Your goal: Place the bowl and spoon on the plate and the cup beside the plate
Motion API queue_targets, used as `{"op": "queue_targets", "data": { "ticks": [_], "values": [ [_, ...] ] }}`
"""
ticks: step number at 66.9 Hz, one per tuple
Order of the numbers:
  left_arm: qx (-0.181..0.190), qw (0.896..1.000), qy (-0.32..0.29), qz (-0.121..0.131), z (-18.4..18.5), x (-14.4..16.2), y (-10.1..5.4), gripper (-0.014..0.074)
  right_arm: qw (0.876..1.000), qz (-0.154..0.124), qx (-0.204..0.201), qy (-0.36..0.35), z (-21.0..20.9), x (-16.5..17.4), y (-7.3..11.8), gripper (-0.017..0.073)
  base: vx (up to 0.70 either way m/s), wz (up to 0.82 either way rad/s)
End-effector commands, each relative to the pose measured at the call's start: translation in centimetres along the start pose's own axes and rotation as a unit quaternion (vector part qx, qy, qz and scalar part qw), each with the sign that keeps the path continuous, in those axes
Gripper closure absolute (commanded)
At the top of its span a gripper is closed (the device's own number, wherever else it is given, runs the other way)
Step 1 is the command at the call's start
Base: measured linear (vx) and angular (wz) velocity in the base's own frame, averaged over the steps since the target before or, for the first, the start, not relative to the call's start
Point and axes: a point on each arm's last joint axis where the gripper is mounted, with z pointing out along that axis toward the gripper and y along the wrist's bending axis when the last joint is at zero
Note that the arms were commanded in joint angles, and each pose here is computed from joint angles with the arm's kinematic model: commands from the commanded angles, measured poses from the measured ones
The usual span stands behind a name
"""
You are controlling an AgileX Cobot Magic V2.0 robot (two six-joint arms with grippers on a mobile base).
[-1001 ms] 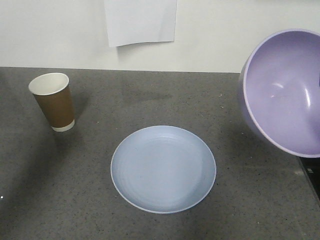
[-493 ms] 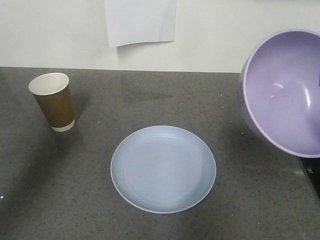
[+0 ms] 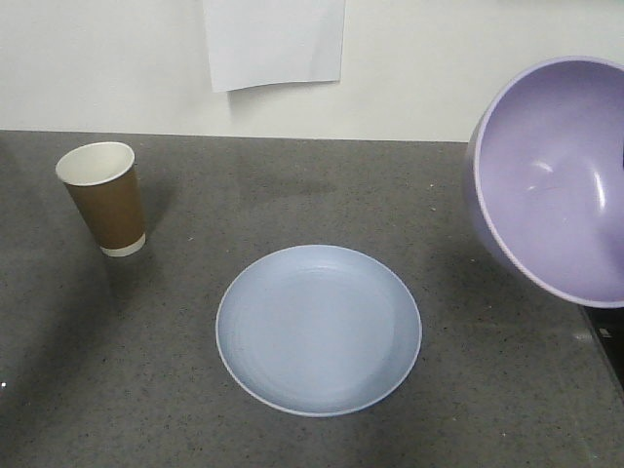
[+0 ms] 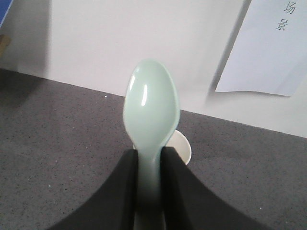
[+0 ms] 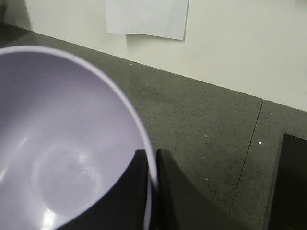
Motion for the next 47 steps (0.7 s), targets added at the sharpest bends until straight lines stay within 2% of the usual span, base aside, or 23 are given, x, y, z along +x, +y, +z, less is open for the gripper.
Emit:
{"op": "queue_targets", "data": {
  "ticks": [1, 19, 27, 32, 36, 47],
  "values": [
    [0.019, 0.999, -0.034, 0.006, -0.6, -1.1, -0.2, 0.0600, 0.999, 0.002, 0.010, -0.045, -0.6, -1.2, 0.0, 0.0564, 0.00, 0.00],
    [0.019, 0.999, -0.034, 0.006, -0.6, -1.1, -0.2, 0.0600, 0.999, 0.003, 0.016, -0.051, -0.4, -1.4, -0.2, 0.0564, 0.00, 0.00],
    [0.019, 0.999, -0.034, 0.006, -0.6, -1.1, -0.2, 0.0600, 0.998, 0.020, 0.004, -0.066, 0.7, -1.9, -0.7, 0.0564, 0.00, 0.00],
    [0.019, 0.999, -0.034, 0.006, -0.6, -1.1, -0.2, 0.0600, 0.996, 0.033, -0.030, -0.071, 2.1, -2.3, -1.0, 0.0564, 0.00, 0.00],
    [0.019, 0.999, -0.034, 0.006, -0.6, -1.1, -0.2, 0.0600, 0.994, 0.042, -0.076, -0.066, 3.3, -2.7, -1.1, 0.0564, 0.00, 0.00],
    [0.019, 0.999, -0.034, 0.006, -0.6, -1.1, -0.2, 0.0600, 0.982, 0.044, -0.179, -0.046, 7.4, -4.2, -2.4, 0.0564, 0.00, 0.00]
  ]
}}
